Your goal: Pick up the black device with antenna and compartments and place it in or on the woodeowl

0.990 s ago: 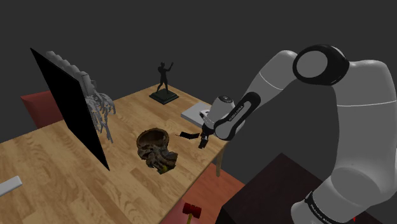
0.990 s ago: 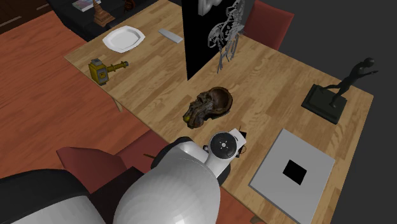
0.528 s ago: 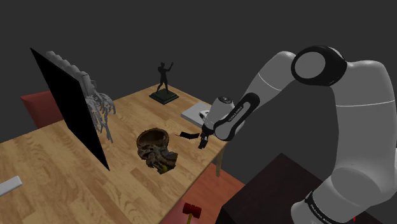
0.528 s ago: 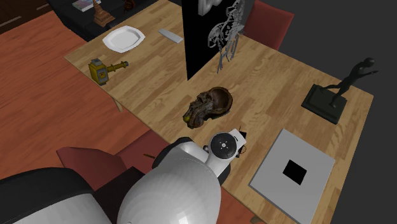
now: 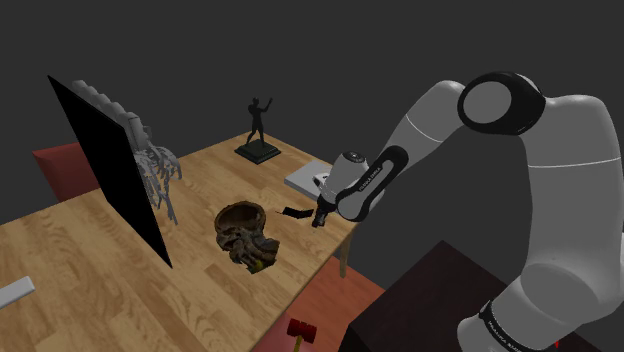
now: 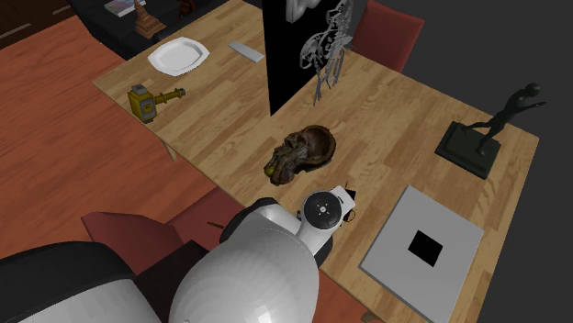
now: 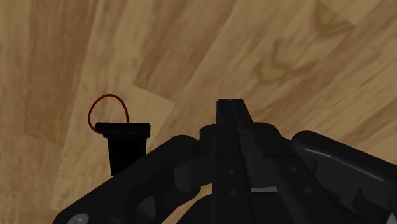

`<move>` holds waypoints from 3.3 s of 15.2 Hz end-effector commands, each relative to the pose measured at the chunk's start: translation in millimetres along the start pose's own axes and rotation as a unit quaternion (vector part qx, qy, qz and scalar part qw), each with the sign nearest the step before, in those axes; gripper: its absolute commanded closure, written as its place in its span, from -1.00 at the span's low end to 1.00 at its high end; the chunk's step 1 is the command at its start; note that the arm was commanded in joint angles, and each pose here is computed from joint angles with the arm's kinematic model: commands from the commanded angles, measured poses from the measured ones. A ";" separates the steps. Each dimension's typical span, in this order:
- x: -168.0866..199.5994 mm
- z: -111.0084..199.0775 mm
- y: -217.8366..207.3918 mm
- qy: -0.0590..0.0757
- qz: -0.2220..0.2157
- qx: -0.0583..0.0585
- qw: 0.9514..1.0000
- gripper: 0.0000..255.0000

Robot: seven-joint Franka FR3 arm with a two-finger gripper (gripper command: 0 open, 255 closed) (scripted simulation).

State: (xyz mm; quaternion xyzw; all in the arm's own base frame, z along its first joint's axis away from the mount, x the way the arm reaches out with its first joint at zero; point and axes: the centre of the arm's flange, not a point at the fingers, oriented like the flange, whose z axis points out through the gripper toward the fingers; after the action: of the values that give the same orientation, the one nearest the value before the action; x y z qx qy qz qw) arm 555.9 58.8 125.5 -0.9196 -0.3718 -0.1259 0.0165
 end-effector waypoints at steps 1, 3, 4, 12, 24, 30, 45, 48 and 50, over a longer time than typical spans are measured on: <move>0.0 0.0 0.0 0.000 0.000 0.000 1.000 1.00; 0.0 0.0 0.0 0.000 0.000 0.000 1.000 1.00; 0.0 0.0 0.0 0.000 0.000 0.000 1.000 -1.00; 79.1 33.7 74.9 -0.048 0.035 -0.009 0.998 -1.00; 86.3 79.3 87.8 -0.055 0.040 -0.010 0.998 -1.00; 86.3 79.2 87.8 -0.055 0.040 -0.010 0.998 1.00; 94.0 48.6 89.8 -0.055 0.040 -0.010 0.998 1.00; 97.9 33.3 90.8 -0.055 0.040 -0.010 0.998 1.00; 100.4 23.1 91.5 -0.055 0.040 -0.010 0.998 1.00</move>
State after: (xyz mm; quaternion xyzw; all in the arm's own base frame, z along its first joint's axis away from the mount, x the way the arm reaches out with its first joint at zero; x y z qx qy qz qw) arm 692.4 63.7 127.9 -0.9393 -0.3339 -0.0780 -0.0082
